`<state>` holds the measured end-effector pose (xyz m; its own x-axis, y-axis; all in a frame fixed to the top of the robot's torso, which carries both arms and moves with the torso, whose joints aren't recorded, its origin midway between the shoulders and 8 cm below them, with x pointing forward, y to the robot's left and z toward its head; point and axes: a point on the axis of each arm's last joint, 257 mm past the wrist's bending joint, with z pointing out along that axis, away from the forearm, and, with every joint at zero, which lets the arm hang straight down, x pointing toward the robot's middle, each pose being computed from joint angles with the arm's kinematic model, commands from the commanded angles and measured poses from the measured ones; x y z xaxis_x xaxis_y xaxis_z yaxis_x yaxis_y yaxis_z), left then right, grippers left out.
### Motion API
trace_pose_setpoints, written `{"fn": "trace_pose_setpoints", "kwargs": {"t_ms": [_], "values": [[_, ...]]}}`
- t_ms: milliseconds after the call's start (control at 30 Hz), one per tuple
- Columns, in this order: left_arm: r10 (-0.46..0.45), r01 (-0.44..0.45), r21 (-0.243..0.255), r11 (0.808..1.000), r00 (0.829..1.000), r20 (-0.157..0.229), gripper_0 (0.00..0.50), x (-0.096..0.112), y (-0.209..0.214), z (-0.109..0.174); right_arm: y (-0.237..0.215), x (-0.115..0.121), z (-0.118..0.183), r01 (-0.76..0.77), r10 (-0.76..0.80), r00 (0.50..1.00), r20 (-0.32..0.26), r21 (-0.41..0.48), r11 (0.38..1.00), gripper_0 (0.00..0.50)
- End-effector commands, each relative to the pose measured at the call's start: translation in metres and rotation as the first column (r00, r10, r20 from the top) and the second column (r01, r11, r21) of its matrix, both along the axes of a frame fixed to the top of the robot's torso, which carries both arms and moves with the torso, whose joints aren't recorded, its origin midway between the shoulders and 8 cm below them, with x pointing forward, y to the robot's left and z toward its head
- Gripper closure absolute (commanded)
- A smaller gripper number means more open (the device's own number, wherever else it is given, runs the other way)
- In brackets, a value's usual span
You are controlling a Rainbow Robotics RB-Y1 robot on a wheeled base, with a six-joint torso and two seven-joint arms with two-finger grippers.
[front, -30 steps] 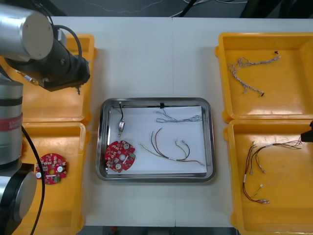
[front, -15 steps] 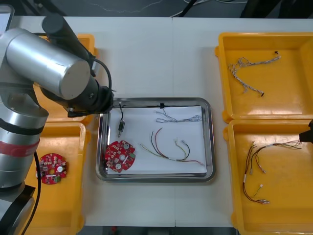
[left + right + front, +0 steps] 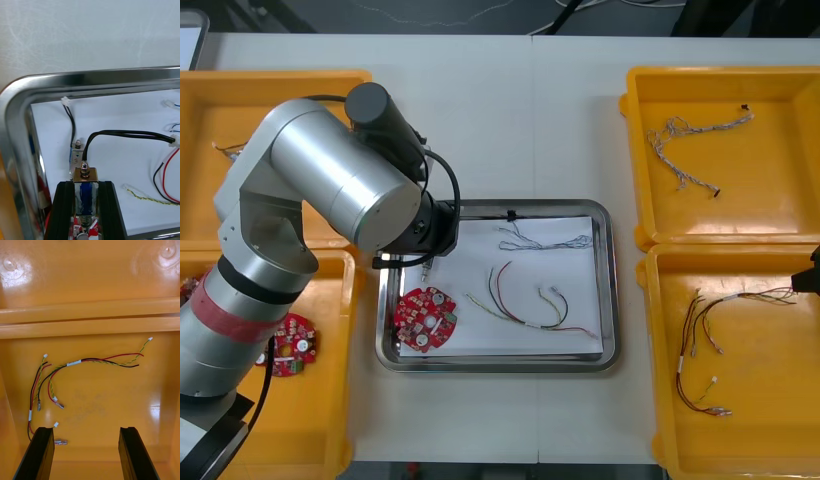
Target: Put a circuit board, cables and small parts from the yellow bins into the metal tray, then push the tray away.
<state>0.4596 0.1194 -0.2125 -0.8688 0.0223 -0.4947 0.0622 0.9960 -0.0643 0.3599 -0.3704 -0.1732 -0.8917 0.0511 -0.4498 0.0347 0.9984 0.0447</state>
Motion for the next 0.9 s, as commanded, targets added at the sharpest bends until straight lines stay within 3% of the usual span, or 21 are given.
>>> {"fn": "trace_pose_setpoints", "kwargs": {"t_ms": [33, 167, 333, 500, 900], "values": [[0.037, -0.037, -0.031, 0.999, 0.999, 0.003, 0.5, -0.009, -0.005, -0.007, 0.002, -0.004, 0.004, 0.034, -0.034, 0.999, 0.016, 0.023, 0.999, 0.0], [0.011, -0.01, -0.067, 0.998, 1.0, 0.015, 0.5, -0.01, -0.019, -0.017, 0.002, -0.004, 0.004, 0.034, -0.034, 0.999, 0.016, 0.023, 0.999, 0.0], [-0.001, 0.003, -0.078, 0.997, 1.0, 0.021, 0.5, -0.005, -0.025, -0.028, 0.002, -0.004, 0.004, 0.034, -0.034, 0.999, 0.016, 0.023, 0.999, 0.0], [-0.008, 0.009, -0.034, 0.999, 0.999, 0.032, 0.5, -0.001, -0.022, -0.042, 0.002, -0.004, 0.004, 0.034, -0.034, 0.999, 0.016, 0.023, 0.999, 0.0], [-0.018, 0.019, -0.041, 0.999, 0.999, 0.037, 0.5, 0.004, -0.028, -0.055, 0.002, -0.004, 0.004, 0.034, -0.034, 0.999, 0.016, 0.023, 0.999, 0.0]]}}
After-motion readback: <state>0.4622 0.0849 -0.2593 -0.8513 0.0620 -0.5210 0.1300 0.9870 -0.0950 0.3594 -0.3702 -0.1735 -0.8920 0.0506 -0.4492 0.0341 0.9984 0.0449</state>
